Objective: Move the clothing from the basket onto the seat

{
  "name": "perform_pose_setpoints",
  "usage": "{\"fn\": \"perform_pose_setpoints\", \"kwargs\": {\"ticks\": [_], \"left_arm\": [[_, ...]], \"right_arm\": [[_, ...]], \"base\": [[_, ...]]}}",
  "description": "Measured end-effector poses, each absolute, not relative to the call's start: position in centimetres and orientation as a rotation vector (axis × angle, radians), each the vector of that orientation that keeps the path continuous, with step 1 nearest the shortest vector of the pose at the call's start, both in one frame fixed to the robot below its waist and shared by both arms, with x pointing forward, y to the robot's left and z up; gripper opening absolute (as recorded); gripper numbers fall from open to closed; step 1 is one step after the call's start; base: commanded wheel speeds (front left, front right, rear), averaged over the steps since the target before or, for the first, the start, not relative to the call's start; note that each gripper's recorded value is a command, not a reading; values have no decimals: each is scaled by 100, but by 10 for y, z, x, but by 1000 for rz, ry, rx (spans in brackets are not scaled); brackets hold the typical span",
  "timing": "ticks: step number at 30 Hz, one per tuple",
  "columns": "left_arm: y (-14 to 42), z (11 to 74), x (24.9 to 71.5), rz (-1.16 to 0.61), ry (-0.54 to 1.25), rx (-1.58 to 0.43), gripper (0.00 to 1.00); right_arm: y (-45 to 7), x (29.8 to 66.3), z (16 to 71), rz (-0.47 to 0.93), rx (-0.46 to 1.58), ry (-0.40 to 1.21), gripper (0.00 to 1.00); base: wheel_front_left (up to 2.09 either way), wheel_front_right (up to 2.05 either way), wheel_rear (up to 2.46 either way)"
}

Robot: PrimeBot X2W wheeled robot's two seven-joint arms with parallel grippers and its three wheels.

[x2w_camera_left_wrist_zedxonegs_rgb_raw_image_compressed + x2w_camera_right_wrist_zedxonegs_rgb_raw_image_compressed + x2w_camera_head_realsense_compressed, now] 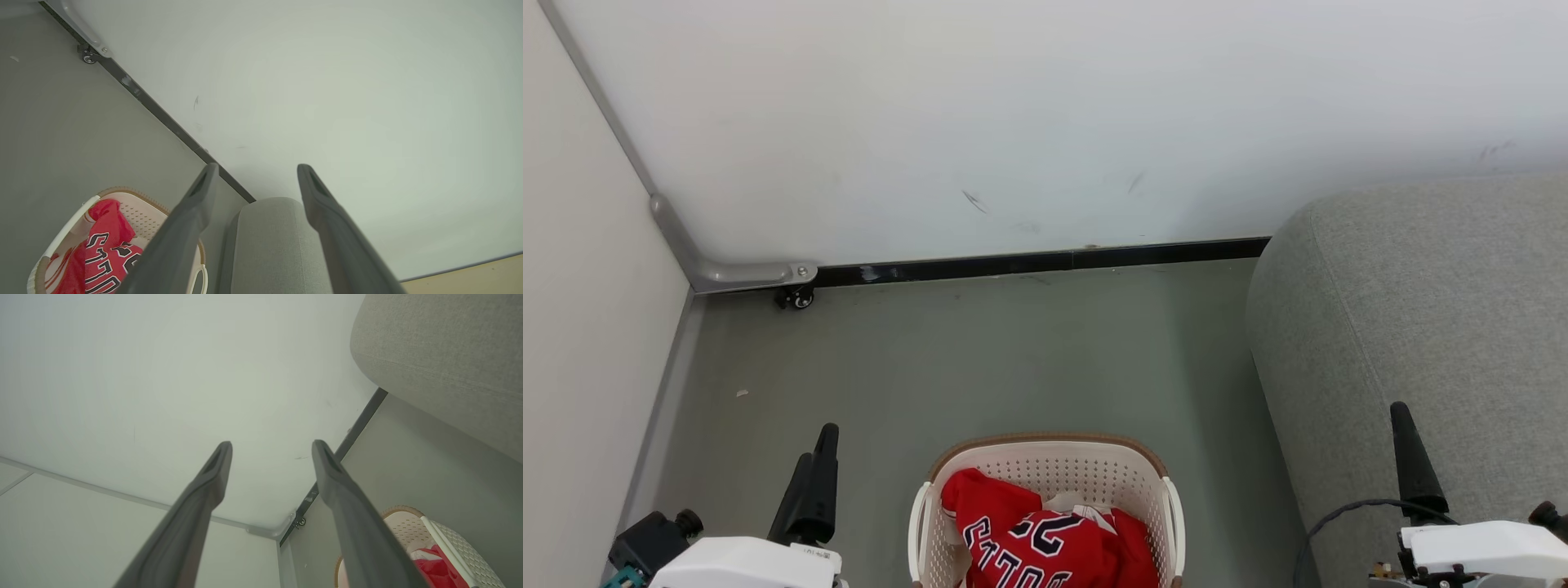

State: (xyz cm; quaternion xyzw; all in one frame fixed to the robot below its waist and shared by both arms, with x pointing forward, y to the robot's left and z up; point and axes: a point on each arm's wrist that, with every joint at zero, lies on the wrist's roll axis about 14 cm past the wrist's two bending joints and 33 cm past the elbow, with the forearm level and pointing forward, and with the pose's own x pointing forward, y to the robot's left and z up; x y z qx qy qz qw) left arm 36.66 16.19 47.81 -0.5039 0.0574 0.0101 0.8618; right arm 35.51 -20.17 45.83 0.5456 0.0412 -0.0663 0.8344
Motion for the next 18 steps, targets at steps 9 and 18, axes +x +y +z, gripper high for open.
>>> {"fn": "perform_pose_setpoints", "kwargs": {"ticks": [9,18], "left_arm": [[154,490,366,-22,91,-866,100],[145,497,364,-54,70,-670,100]], "right_arm": [[-201,355,466,-115,1000,67,100],[-197,354,469,-90,853,66,100]], "base": [[0,0,0],[0,0,0]]}}
